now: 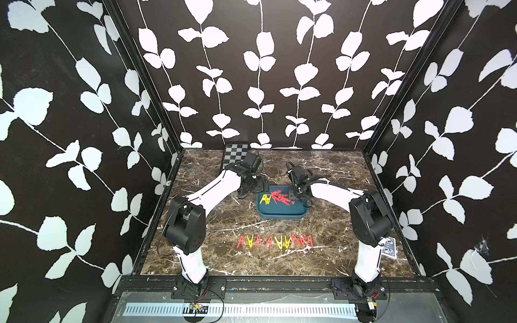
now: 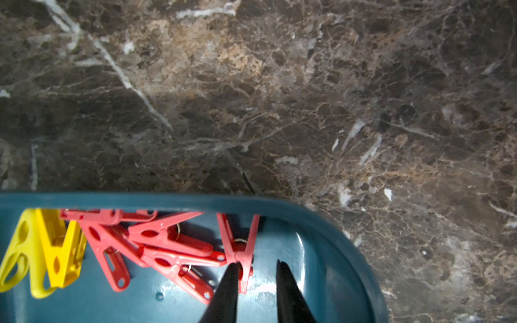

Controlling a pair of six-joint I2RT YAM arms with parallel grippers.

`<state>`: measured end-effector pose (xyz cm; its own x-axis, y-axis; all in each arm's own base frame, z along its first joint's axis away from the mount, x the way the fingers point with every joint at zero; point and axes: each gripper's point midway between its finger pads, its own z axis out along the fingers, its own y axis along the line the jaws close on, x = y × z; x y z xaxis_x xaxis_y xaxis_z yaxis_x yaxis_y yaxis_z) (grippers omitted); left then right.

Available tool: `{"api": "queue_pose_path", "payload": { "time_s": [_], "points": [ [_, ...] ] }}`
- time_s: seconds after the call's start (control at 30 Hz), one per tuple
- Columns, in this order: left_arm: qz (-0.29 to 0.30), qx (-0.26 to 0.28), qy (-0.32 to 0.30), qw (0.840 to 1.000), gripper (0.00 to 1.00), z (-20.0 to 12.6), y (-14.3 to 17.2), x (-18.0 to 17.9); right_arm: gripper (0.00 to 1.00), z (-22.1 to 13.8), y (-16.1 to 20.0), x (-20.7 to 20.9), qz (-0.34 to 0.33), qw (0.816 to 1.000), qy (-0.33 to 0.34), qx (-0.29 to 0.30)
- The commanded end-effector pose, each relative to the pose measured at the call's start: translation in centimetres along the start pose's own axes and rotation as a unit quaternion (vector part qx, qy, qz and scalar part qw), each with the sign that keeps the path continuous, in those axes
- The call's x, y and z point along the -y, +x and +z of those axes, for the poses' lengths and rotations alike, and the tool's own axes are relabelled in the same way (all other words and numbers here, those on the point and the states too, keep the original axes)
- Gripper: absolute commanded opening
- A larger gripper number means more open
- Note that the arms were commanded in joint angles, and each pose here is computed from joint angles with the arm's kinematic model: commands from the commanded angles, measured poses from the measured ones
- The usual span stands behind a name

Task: Take the clothespins out of the storage box
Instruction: Pick up the clothespin from the storage box.

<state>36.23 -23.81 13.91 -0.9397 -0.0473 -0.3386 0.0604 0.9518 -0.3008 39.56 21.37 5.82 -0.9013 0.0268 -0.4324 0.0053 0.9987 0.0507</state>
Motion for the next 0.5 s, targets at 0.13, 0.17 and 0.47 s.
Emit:
{"api": "queue_pose_path", "payload": {
  "time_s": [0.13,0.17,0.47],
  "points": [
    [0.003,0.023,0.002,1.0,0.99,-2.4,-0.6,0.0,0.21,1.4,-1.0,0.7,0.034,0.999,0.027,0.017],
    [0.004,0.021,0.001,1.0,0.99,-2.3,-0.5,0.0,0.21,1.6,-1.0,0.8,0.037,0.999,0.03,0.019],
    [0.006,0.012,0.0,1.0,0.99,-2.4,-0.2,-0.4,0.21,3.2,-1.0,0.4,0.05,0.998,0.03,0.015]
  ]
}}
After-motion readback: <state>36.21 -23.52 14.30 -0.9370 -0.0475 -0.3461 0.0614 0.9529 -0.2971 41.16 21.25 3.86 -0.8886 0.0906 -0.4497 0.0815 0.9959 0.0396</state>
